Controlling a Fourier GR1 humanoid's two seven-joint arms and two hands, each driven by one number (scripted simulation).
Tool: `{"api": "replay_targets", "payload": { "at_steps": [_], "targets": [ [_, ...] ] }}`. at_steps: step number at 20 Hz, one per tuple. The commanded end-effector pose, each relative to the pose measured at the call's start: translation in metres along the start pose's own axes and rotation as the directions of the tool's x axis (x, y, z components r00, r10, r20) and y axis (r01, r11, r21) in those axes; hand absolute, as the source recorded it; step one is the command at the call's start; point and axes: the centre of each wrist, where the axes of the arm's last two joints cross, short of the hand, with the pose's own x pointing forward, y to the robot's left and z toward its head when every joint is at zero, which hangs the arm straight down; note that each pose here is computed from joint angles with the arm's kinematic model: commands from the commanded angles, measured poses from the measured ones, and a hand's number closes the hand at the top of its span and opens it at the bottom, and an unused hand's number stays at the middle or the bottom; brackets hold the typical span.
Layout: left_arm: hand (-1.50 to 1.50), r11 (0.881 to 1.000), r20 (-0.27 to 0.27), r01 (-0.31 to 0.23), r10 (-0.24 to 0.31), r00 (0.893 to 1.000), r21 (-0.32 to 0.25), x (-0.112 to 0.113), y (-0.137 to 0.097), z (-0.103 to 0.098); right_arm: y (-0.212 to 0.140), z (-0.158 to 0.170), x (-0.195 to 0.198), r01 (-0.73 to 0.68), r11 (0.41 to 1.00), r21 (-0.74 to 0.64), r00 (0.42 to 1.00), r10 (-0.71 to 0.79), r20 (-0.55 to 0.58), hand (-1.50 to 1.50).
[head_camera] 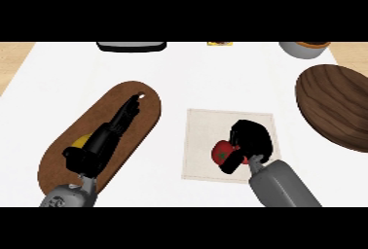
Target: Pick the tomato from the placemat and place it in the bowl
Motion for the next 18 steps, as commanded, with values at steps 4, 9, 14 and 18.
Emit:
{"api": "replay_targets", "payload": {
  "at_steps": [4, 9, 14, 18],
  "targets": [
    [0.0, 1.0, 0.004, -0.005, 0.005, 1.0, -0.008, -0.001, -0.004, -0.003, -0.025, -0.012, -0.067, -0.184, 0.983, 0.001, 0.947, 0.177, 0.268, 1.5],
    [0.0, 1.0, -0.008, 0.004, -0.004, 1.0, 0.004, 0.014, 0.008, -0.012, -0.05, -0.001, -0.074, -0.19, 0.944, -0.27, 0.96, 0.236, 0.15, 1.5],
    [0.0, 1.0, -0.015, -0.001, 0.001, 1.0, 0.006, -0.004, 0.001, 0.004, -0.1, 0.023, -0.066, 0.001, 0.865, -0.502, 0.976, 0.109, 0.189, 1.5],
    [0.0, 1.0, -0.005, -0.001, 0.001, 1.0, 0.011, -0.007, 0.011, -0.001, -0.137, 0.046, -0.067, 0.207, 0.784, -0.585, 0.955, -0.031, 0.295, 1.5]
  ]
}}
